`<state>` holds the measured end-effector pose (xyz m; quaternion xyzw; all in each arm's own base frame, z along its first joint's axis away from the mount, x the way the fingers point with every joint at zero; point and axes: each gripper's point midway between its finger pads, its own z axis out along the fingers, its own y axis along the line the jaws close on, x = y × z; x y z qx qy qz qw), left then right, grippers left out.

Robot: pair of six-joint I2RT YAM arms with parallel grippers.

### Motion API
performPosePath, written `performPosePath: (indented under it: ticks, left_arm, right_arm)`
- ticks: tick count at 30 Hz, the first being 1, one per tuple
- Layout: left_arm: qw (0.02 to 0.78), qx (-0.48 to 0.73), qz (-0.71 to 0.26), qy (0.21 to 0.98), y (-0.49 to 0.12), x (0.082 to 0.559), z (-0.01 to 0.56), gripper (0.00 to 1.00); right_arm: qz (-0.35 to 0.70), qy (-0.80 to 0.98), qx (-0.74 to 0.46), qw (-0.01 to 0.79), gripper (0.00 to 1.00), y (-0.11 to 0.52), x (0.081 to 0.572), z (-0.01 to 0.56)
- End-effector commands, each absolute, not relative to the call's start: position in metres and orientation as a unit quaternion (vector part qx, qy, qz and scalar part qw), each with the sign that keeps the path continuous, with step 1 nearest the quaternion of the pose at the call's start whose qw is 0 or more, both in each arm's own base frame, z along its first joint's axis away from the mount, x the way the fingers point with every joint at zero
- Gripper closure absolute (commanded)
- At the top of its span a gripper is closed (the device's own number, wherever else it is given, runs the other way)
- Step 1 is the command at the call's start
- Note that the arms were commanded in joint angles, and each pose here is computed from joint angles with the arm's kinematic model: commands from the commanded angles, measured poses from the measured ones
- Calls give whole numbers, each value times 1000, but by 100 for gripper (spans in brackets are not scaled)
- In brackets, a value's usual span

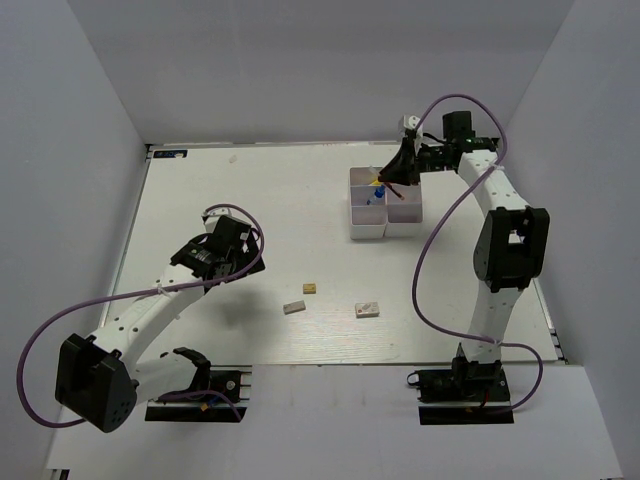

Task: Sort the stationery into containers
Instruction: Place the stationery into the container

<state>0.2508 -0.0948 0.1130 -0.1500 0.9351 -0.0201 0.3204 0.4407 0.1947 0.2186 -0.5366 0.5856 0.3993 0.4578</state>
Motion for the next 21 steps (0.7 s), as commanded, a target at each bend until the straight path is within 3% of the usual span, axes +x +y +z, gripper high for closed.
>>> performPosePath:
  ticks: [1, 13, 16, 21]
  left_arm:
    - [335, -161, -21, 928, -91, 252, 123, 4]
    - [327, -159, -15, 931, -92, 254, 124, 4]
    - [333, -161, -14, 929, -92, 259, 129, 4]
    - [324, -151, 2, 934, -92, 264, 126, 4]
  right_arm:
    - [405, 553, -534, 495, 100, 194, 454, 243]
    - [419, 574, -501, 494, 99, 172, 479, 213]
    - [410, 581, -505, 489, 95, 169, 481, 198]
    - [404, 589, -507, 482, 76, 167, 481, 185]
